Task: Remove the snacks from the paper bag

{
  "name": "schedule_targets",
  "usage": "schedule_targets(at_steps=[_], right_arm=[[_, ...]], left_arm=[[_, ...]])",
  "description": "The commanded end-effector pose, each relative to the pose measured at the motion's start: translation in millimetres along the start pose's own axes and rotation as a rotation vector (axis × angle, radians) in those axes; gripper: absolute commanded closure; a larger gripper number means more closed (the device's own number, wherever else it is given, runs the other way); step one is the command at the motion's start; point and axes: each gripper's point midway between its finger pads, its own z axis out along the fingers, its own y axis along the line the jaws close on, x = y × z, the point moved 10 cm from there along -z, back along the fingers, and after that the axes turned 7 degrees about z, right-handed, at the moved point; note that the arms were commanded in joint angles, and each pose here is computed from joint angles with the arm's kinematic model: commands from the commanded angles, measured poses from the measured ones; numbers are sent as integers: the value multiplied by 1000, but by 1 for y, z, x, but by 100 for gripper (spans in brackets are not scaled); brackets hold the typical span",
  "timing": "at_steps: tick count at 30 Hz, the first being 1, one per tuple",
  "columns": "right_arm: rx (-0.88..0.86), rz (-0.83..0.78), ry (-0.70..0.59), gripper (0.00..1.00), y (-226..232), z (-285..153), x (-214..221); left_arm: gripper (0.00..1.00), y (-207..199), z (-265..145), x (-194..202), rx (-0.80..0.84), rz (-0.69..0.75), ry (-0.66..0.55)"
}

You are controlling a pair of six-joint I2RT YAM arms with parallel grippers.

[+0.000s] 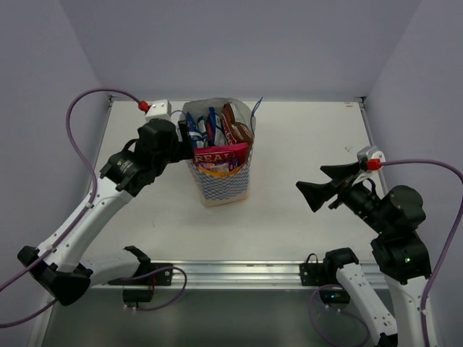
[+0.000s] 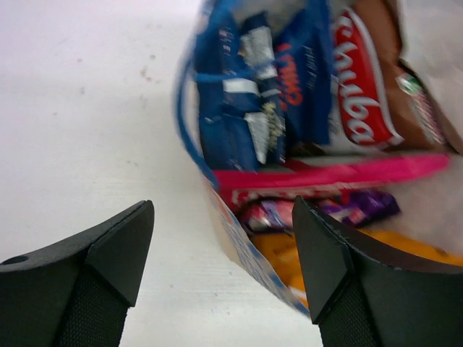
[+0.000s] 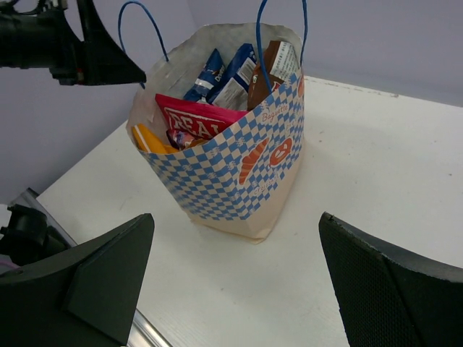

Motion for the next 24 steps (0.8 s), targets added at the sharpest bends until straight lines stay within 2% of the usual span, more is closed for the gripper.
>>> schedule_targets(at_steps=[1,6,11,15,19,21,24], right_arm=[[-27,-15,-35,1,4,-3,-4],[-26,-25,-50,1,5,-6,-3],[-20,-28,-50,1,4,-6,-2],[-21,-30,-51,1,4,-7,-1],[-33,-38,-46,1,4,-5,-1],[-35,-46,-50,1,4,-5,-2],[-31,-66,-65,1,3,-5,-3]], left_arm=[[19,8,29,-14,-53,-78,-67],[33,13,58,-14,-119,-70,-49],[58,11,76,-14,-103,-78,-30],[84,16,80,-16,-114,-80,-33],[100,21,88,-17,-113,-56,-16],[100,23,91,-19,-112,-45,-14],[100,29,88,-35,-105,21,-88]])
